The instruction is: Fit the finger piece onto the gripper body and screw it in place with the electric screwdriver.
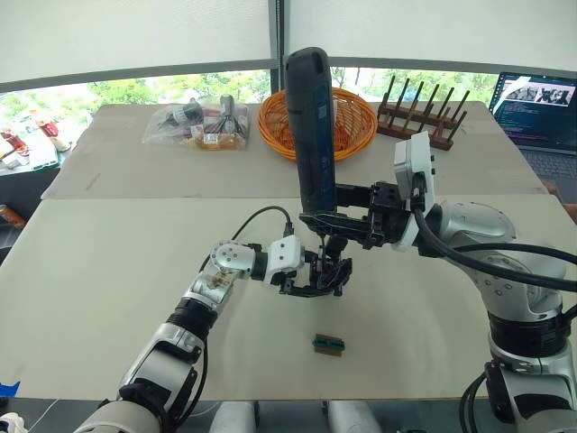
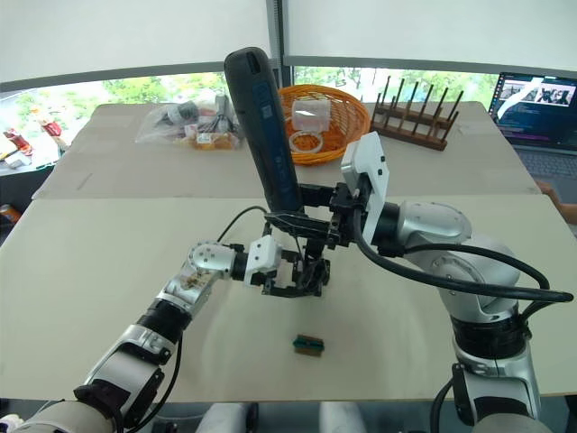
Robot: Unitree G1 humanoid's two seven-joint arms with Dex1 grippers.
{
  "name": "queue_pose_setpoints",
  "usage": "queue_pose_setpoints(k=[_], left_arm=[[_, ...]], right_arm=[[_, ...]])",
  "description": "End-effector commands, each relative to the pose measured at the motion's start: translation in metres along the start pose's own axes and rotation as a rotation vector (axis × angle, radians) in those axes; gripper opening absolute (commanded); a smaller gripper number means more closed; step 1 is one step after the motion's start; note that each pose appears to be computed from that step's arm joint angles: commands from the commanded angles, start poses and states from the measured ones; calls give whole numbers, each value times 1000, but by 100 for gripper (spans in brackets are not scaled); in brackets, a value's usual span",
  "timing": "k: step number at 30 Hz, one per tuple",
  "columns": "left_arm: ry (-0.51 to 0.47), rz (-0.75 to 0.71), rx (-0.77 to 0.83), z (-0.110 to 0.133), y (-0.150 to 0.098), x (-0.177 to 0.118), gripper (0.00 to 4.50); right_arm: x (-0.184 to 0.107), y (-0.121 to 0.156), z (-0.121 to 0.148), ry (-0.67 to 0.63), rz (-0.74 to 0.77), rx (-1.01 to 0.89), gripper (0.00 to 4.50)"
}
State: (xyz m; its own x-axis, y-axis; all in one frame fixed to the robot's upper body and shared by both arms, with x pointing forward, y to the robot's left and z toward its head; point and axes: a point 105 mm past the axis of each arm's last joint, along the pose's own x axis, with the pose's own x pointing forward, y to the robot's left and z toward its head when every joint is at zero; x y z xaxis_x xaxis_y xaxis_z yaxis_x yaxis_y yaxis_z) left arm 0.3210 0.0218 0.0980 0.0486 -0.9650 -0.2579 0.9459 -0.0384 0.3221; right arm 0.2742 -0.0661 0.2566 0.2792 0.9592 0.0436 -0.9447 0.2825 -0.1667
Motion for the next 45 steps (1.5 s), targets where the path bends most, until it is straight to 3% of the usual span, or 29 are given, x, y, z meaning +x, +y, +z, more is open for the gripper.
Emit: queue_pose_setpoints(k=[1, 30, 45], left_arm=[[38, 22, -18, -7, 4, -7, 261], [24, 20, -4, 1, 8, -6, 261], [24, 22, -3, 1, 10, -6, 261]], right_arm=[[-3, 6, 18, -53, 13, -78, 193], [-3, 8, 6, -60, -6, -75, 193], [-8, 0, -4, -97, -127, -76, 193]])
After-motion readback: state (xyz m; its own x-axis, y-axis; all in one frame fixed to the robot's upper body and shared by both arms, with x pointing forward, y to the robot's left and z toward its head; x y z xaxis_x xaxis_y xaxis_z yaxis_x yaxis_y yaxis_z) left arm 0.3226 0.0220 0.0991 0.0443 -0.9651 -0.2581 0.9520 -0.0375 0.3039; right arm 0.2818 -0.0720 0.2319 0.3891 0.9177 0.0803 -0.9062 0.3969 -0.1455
